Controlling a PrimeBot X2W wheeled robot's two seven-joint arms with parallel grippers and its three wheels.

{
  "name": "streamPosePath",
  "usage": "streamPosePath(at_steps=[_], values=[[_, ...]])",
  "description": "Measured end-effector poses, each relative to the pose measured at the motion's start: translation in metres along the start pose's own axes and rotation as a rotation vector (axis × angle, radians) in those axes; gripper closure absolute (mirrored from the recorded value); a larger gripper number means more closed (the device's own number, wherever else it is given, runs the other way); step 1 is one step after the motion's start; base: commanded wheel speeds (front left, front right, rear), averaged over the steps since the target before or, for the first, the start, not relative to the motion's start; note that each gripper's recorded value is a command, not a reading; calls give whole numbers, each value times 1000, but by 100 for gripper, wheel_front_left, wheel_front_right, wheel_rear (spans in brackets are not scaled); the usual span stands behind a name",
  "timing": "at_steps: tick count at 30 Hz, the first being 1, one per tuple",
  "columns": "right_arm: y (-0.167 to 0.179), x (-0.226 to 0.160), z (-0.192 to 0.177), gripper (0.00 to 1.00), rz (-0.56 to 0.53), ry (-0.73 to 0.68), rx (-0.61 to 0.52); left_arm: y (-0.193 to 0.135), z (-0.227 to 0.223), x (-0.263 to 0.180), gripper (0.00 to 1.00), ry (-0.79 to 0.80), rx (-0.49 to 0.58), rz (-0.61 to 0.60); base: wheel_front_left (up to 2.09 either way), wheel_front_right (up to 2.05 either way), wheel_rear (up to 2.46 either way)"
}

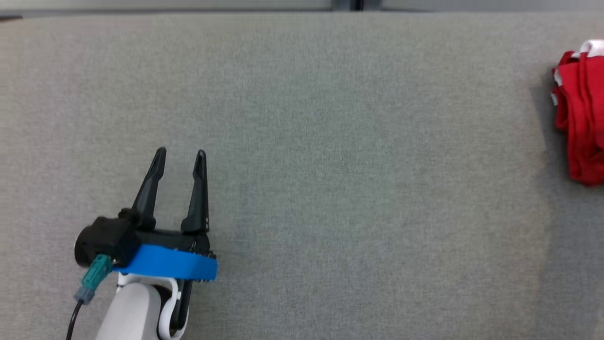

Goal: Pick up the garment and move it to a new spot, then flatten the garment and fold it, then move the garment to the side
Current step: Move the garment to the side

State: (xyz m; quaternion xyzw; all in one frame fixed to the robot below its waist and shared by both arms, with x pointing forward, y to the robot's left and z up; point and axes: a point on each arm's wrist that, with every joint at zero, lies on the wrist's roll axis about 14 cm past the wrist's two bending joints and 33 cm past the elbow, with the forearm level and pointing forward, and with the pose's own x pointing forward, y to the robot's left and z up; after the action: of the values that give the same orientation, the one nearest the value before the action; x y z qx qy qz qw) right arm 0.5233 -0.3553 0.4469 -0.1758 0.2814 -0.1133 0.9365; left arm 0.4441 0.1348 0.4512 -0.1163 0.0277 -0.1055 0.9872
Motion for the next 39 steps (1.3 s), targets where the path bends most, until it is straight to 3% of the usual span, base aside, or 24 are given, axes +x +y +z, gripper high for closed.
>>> streamPosePath(at_steps=[7,16,23,39], values=[[31,-55,66,0,118,-313,123,-5,26,-26,0,-60,-17,19,0,0,0],[59,-135,57,0,264,-504,281,-10,41,-58,0,-90,2,17,0,0,0],[82,-174,16,0,296,-479,409,-6,38,-78,0,-89,-9,52,0,0,0],[98,-206,9,0,319,-497,473,4,26,-96,0,-58,-27,99,0,0,0]])
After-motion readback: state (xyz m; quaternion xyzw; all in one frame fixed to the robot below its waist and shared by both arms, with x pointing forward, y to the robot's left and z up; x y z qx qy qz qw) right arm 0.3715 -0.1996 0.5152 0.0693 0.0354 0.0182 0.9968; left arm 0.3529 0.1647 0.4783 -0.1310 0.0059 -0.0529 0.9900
